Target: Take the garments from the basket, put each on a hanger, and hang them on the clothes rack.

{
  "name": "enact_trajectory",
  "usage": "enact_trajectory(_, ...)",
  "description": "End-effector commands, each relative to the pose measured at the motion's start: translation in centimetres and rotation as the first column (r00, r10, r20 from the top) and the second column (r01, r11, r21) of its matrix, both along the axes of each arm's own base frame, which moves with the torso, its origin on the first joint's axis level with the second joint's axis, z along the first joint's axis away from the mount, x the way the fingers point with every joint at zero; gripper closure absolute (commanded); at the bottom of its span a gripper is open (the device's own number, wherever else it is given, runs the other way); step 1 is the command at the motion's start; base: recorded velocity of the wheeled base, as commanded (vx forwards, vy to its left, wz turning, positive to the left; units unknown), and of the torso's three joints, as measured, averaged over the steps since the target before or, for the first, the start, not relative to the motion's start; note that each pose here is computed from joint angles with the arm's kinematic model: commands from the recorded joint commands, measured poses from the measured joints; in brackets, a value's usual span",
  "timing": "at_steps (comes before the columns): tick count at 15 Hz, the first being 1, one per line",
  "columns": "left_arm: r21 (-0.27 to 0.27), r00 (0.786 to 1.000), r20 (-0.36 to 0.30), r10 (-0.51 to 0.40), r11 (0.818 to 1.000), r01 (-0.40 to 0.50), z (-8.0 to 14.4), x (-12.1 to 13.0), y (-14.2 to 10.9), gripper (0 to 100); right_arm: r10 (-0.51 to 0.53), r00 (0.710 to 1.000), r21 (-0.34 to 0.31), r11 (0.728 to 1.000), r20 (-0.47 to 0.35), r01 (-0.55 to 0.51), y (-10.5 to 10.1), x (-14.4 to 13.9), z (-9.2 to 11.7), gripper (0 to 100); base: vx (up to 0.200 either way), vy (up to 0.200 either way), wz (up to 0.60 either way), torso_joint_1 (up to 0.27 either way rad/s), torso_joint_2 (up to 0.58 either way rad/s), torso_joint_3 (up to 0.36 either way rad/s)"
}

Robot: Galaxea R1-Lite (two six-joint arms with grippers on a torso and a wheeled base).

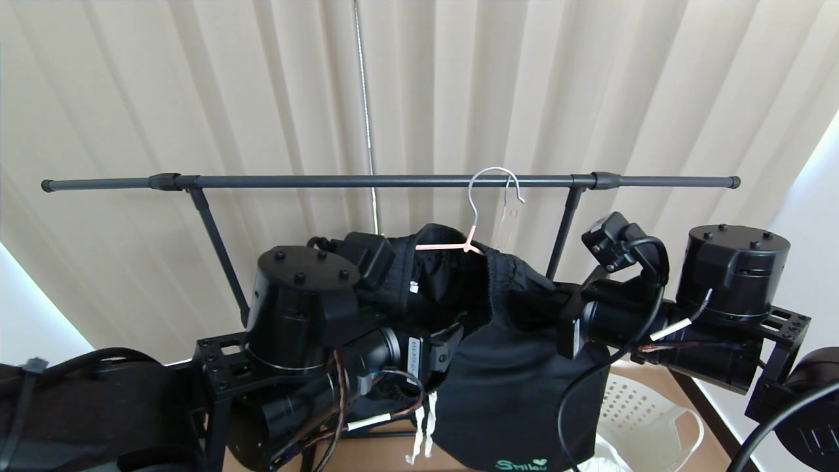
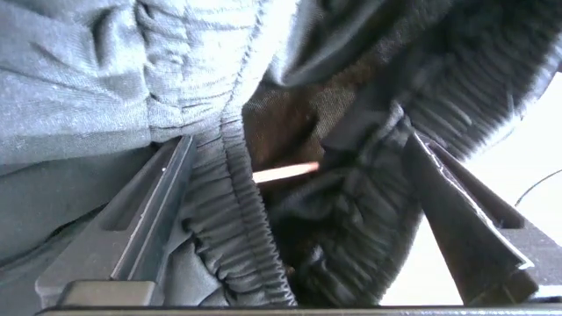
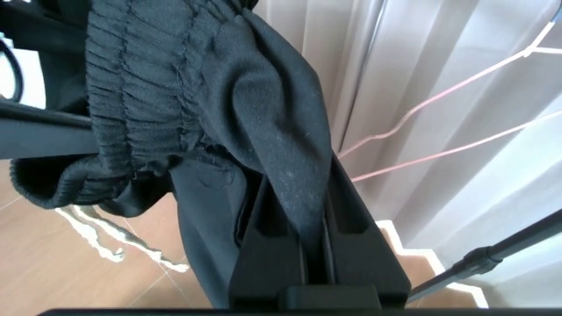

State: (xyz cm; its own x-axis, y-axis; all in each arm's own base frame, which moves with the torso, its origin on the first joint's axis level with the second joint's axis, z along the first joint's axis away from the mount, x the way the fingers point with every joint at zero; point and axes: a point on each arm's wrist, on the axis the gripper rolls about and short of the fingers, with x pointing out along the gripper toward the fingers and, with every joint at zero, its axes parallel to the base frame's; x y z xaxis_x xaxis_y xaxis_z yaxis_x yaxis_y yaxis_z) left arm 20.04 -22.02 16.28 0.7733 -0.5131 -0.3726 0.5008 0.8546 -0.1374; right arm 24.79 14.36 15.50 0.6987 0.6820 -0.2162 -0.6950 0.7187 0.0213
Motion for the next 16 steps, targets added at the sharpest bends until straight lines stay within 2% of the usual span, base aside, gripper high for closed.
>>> enact_trajectory(1,-0.019,1.0,0.018,-0.012,1.0,0.012,0.9,-1.6,1.3,0,0.0,1.0,-0.002,1.0,-0.002,0.0,0.1,0.1,-0.1,100,0.0,0.0,0.0,0.0,0.0,0.0)
enact_trajectory(6,-0.019,0.999,0.022,-0.033,0.999,0.033,1.0,-4.0,3.3,0,0.018,1.0,0.0,1.0,-0.008,-0.018,0.1,0.1,-0.2,100,0.0,0.0,0.0,0.0,0.0,0.0)
enact_trajectory(8,-0.005,0.999,0.043,-0.028,1.0,0.028,1.2,-4.7,4.3,0,0.017,1.0,-0.003,1.0,-0.012,-0.017,0.1,0.0,-0.3,100,0.0,0.0,0.0,0.0,0.0,0.0)
enact_trajectory(11,0.05,0.979,0.199,-0.042,0.998,0.033,3.4,-6.2,7.4,0,0.017,1.0,-0.013,1.0,-0.025,-0.018,0.1,0.2,-0.8,100,0.0,0.0,0.0,0.0,0.0,0.0)
enact_trajectory(12,0.093,0.968,0.251,-0.027,0.996,0.004,4.0,-5.7,8.4,0,0.02,0.999,-0.02,1.0,-0.026,-0.021,0.1,0.1,-1.0,100,0.0,0.0,0.0,0.0,0.0,0.0)
enact_trajectory(13,0.147,0.959,0.281,-0.029,0.989,-0.013,4.2,-5.1,9.4,0,0.025,0.999,-0.03,0.999,-0.02,-0.025,0.1,0.1,-1.0,100,0.0,0.0,0.0,0.0,0.0,0.0)
enact_trajectory(14,0.178,0.954,0.295,-0.054,0.984,0.001,4.4,-4.6,10.0,0,0.037,0.999,-0.037,0.999,-0.02,-0.038,0.1,0.0,-1.2,100,0.0,0.0,0.0,0.0,0.0,0.0)
enact_trajectory(16,0.216,0.949,0.302,-0.085,0.976,0.019,4.9,-3.4,11.1,0,0.067,0.998,-0.049,0.996,-0.02,-0.068,-0.1,-0.4,-1.4,100,0.0,0.0,0.0,0.0,0.0,0.0)
